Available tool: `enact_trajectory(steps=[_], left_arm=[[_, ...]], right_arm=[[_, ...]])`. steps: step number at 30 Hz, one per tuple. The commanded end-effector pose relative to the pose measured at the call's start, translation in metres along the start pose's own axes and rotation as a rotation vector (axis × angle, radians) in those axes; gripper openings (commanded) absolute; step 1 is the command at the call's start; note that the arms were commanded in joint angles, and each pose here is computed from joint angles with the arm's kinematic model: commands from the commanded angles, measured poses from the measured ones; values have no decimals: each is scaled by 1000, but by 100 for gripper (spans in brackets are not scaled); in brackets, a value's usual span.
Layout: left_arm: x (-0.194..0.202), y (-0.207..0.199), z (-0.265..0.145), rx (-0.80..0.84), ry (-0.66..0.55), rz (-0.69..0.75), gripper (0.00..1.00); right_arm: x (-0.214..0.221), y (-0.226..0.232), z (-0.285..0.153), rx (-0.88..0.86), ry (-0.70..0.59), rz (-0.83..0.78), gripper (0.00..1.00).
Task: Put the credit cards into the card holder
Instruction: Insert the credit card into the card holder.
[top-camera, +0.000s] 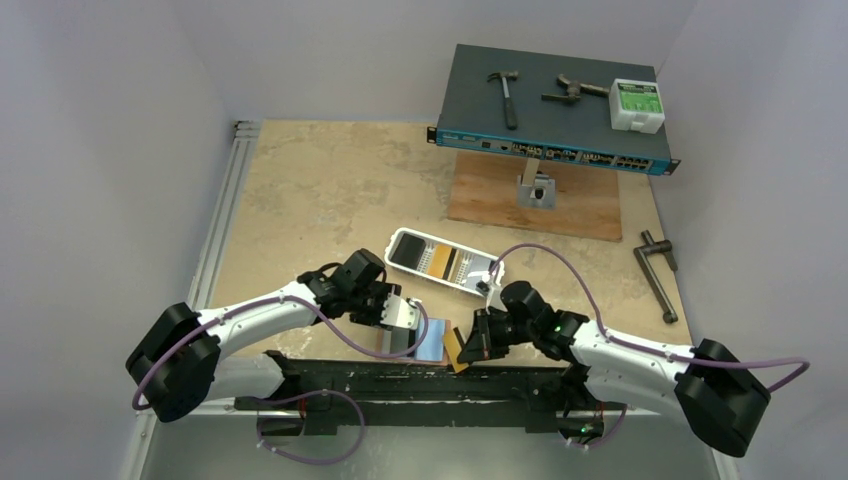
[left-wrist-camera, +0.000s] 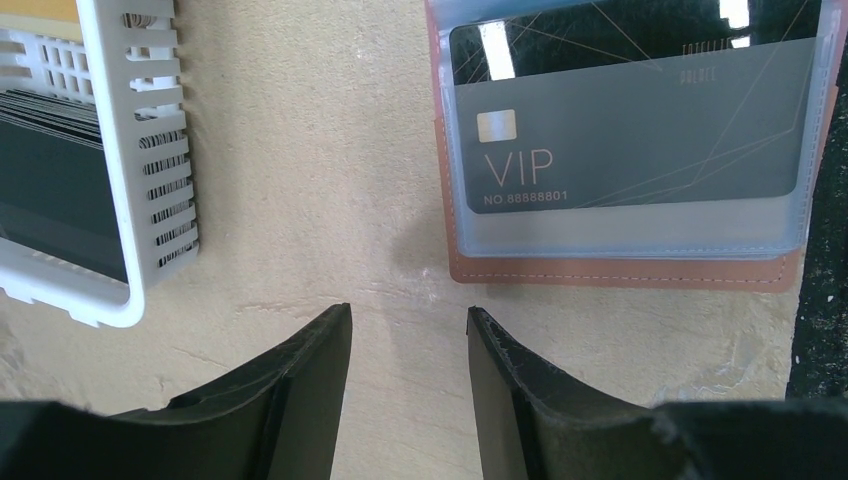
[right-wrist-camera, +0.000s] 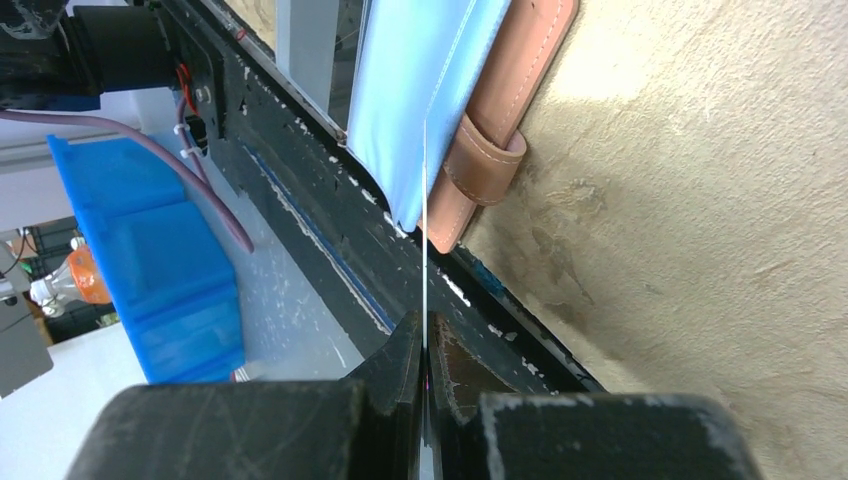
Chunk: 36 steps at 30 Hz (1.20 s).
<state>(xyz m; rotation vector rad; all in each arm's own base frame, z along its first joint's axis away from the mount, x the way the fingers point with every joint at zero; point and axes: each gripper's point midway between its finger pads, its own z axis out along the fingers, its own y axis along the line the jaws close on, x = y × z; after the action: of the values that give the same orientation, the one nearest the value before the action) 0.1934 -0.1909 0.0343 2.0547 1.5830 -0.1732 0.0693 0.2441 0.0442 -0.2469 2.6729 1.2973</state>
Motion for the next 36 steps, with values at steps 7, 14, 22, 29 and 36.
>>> enact_trajectory(steps=[7, 14, 22, 29, 36], left_arm=[[-5, 4, -3, -34, -18, -2, 45], [-4, 4, -4, -39, -15, -4, 45], [-4, 4, -5, -44, -14, -4, 45], [-4, 5, -6, -45, -12, -4, 45], [-5, 5, -7, -47, -14, -4, 45]], right_arm=[[-3, 8, 0, -47, -8, -26, 0], [-2, 5, 2, -41, 2, -23, 0], [-2, 5, 6, -42, 19, -26, 0], [-6, 12, 9, -59, 31, -42, 0], [-24, 33, 10, -98, 6, -80, 0]])
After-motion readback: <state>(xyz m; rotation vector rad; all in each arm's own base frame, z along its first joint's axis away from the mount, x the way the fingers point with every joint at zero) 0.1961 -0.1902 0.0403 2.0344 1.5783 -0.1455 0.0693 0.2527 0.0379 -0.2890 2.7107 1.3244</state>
